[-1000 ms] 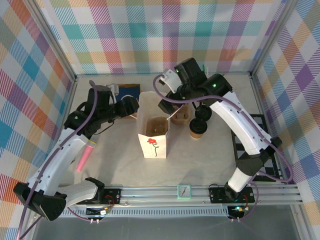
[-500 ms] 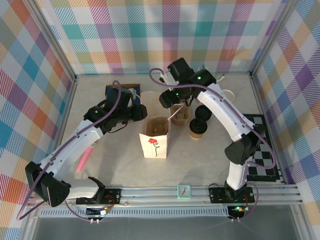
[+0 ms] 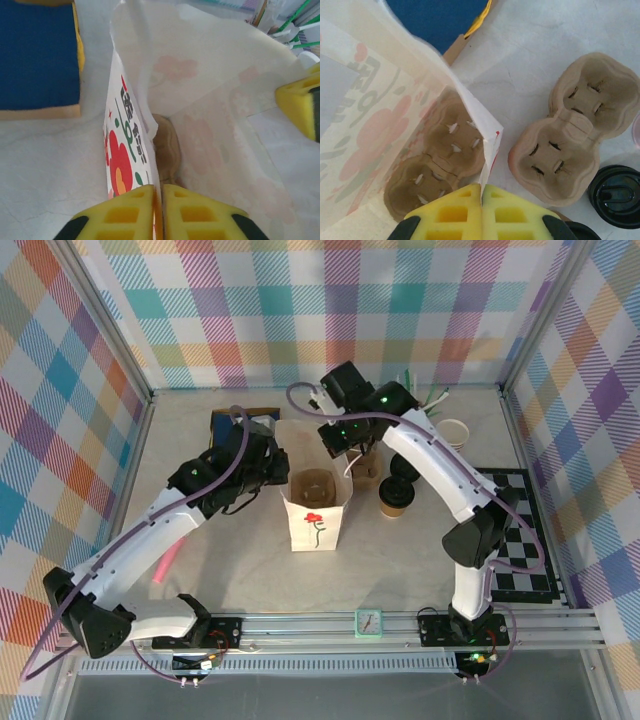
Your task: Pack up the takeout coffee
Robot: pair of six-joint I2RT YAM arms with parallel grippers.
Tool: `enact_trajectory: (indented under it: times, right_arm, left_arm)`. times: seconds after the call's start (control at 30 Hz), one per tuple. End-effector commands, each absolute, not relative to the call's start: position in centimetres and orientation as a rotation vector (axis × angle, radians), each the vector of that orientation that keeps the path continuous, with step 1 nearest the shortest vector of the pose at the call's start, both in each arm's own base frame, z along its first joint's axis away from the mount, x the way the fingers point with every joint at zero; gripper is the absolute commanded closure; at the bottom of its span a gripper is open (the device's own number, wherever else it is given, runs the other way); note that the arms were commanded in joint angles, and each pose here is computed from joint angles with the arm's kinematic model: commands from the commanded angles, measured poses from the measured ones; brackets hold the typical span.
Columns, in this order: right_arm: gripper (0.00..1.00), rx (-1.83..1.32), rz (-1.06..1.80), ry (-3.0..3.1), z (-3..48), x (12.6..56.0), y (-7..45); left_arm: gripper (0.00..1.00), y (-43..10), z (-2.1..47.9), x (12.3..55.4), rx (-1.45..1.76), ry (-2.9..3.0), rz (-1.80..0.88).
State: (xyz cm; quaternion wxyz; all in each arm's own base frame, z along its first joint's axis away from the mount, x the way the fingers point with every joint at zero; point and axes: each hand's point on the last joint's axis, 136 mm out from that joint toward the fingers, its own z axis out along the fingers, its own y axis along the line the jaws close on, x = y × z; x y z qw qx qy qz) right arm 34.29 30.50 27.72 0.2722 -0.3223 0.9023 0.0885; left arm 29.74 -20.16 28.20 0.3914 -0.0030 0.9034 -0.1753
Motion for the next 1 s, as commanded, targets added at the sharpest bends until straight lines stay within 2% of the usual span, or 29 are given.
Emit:
enact_trajectory:
  times: [0.0, 0.17, 0.33, 0.67, 0.97]
  right_arm:
    - [1.0, -0.8, 0.23, 2.259, 32.7, 33.9, 31.1]
    - [1.0, -0.748, 0.231, 2.017, 36.7, 33.4, 31.8]
    - [1.0, -0.688, 0.272, 1.792, 39.4, 32.0, 31.7]
    - [1.0, -0.654, 0.3, 1.618, 39.5, 31.1, 31.1]
    - [1.0, -0.678, 0.286, 1.609, 39.1, 30.7, 31.3]
  left_arm:
    - [0.9, -18.1, 31.1, 29.4, -0.058, 2.146, -0.338]
    - [0.92, -16.9, 33.6, 27.8, -0.086, 1.96, -0.356]
    - [0.93, -16.5, 33.4, 26.2, -0.038, 1.823, -0.401]
    - [0.92, -17.4, 33.6, 24.1, 0.042, 1.674, -0.495]
    - [0.92, -17.7, 33.4, 24.1, 0.045, 1.677, -0.484]
